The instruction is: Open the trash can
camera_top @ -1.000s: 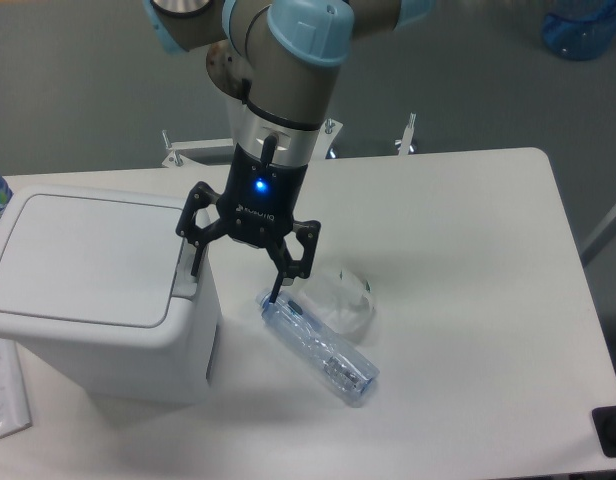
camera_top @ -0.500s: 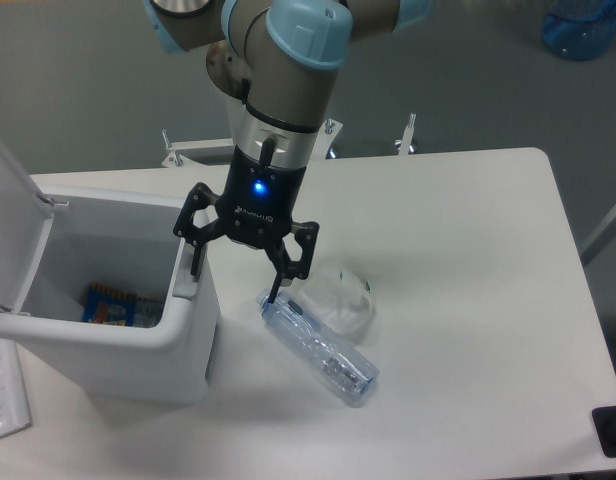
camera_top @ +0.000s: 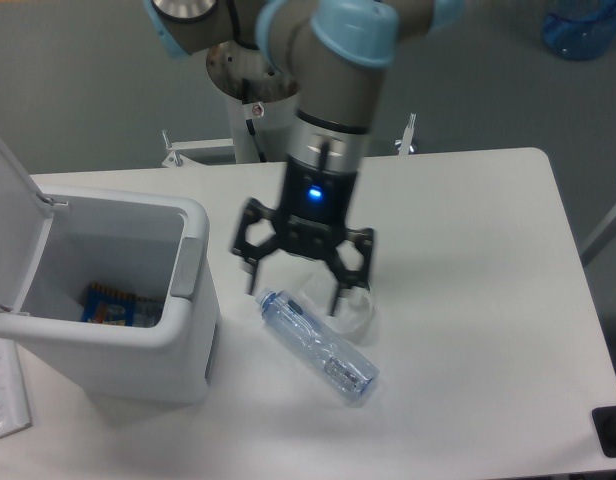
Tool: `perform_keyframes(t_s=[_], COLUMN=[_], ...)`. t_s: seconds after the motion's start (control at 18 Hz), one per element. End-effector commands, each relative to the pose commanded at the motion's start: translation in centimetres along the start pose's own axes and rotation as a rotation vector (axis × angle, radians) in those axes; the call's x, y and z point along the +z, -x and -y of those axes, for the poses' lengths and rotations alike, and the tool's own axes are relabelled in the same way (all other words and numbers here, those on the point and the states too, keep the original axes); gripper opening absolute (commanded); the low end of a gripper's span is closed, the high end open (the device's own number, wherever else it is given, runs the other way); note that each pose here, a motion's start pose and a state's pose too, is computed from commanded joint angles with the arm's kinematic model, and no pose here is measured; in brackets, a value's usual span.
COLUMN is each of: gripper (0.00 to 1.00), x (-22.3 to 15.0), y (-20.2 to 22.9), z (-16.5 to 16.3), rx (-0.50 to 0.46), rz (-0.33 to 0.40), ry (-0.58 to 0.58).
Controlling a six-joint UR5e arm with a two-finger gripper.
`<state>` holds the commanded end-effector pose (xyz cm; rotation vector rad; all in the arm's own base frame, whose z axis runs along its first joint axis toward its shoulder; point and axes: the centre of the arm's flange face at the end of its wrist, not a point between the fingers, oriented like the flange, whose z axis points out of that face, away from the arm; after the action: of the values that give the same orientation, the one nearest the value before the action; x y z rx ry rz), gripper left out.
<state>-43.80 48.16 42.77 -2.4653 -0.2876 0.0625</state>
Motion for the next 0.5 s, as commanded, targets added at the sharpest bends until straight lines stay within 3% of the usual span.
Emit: perform_keyframes(t_s=[0.33, 0.5], gripper=[1.00, 1.00], x=[0.7, 0.9], y=[7.6, 10.5], z=[-3.2, -4.6], rx=[0.113, 0.209], rz=[0.052, 0.137], ry=[0.034, 0.147])
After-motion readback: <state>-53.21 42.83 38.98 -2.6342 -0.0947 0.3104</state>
